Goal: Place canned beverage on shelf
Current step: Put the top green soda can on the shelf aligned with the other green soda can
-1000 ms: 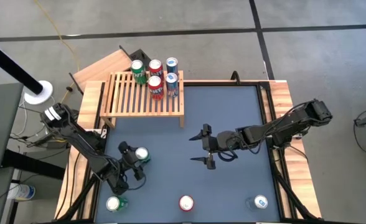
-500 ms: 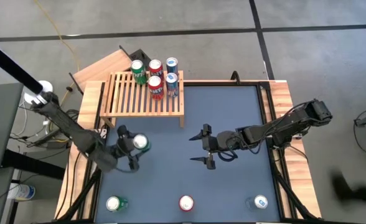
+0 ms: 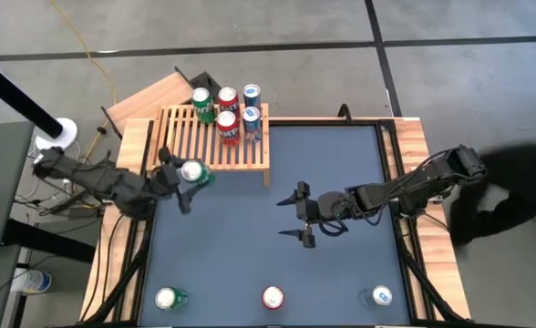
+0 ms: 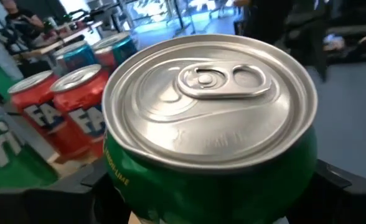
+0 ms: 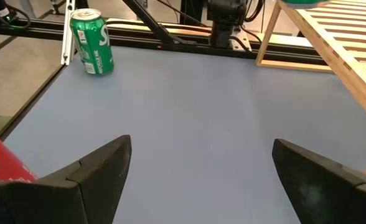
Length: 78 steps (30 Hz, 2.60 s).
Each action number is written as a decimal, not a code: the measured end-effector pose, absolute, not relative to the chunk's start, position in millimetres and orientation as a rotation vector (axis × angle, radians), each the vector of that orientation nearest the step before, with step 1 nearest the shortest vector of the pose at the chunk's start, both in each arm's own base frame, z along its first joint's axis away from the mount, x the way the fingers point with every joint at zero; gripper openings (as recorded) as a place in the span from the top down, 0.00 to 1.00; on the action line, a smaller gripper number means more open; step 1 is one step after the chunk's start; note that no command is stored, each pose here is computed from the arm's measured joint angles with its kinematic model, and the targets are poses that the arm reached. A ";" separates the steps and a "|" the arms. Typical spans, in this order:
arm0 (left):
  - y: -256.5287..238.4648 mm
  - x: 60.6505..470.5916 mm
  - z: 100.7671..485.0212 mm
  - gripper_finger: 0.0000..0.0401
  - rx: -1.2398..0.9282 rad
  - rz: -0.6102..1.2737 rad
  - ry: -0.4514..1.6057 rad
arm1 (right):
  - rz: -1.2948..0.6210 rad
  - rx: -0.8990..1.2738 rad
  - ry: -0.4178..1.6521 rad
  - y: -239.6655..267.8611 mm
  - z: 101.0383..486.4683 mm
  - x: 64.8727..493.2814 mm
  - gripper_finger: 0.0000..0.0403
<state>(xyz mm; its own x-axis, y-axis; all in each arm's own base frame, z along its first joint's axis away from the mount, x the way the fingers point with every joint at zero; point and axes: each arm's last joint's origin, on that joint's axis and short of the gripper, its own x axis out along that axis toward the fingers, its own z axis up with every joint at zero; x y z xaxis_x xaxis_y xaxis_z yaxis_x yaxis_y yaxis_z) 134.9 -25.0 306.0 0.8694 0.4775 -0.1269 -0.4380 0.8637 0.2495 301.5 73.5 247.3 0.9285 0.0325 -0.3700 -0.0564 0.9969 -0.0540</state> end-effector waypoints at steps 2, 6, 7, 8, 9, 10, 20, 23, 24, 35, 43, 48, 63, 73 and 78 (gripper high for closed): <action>-16.6 137.1 308.1 0.27 0.236 0.473 0.203 | 0.041 -0.063 0.378 72.3 247.3 301.8 0.06; 1.4 137.0 326.3 0.27 0.230 0.464 0.249 | 0.039 -0.062 0.378 71.5 247.3 302.0 0.06; 5.4 136.1 330.8 0.27 0.234 0.465 0.267 | 0.039 -0.062 0.378 71.5 247.3 302.0 0.06; 9.7 135.1 334.7 0.27 0.240 0.466 0.290 | 0.039 -0.062 0.378 71.5 247.3 302.0 0.06; 13.6 134.1 338.3 0.27 0.247 0.464 0.309 | 0.039 -0.062 0.378 71.5 247.3 302.0 0.06; 17.4 133.5 341.5 0.27 0.252 0.460 0.327 | 0.039 -0.062 0.378 71.5 247.3 302.0 0.06; 56.6 128.0 332.2 0.27 0.165 0.426 0.389 | 0.040 -0.070 0.378 71.2 247.3 302.1 0.06; 68.0 125.1 325.1 0.27 0.135 0.440 0.396 | 0.040 -0.070 0.379 71.5 247.2 302.0 0.06; 71.5 124.1 324.5 0.27 0.126 0.439 0.384 | 0.042 -0.071 0.379 72.1 247.2 301.8 0.06; 102.7 109.9 307.6 0.26 0.030 0.467 0.364 | 0.058 -0.076 0.406 76.9 244.7 299.5 0.06; 114.8 113.0 301.4 0.26 0.019 0.397 0.380 | 0.059 -0.079 0.407 77.0 244.5 299.5 0.06; 116.8 115.0 301.0 0.26 0.026 0.388 0.378 | 0.060 -0.081 0.407 77.1 244.5 299.4 0.06; 114.6 112.8 301.8 0.15 0.022 0.400 0.379 | 0.060 -0.083 0.418 77.0 243.6 299.0 0.06; 100.5 98.5 302.8 0.15 0.030 0.451 0.422 | 0.060 -0.083 0.415 77.1 243.8 299.1 0.06; 95.8 94.1 300.3 0.15 -0.003 0.462 0.452 | 0.060 -0.082 0.413 77.1 244.0 299.2 0.06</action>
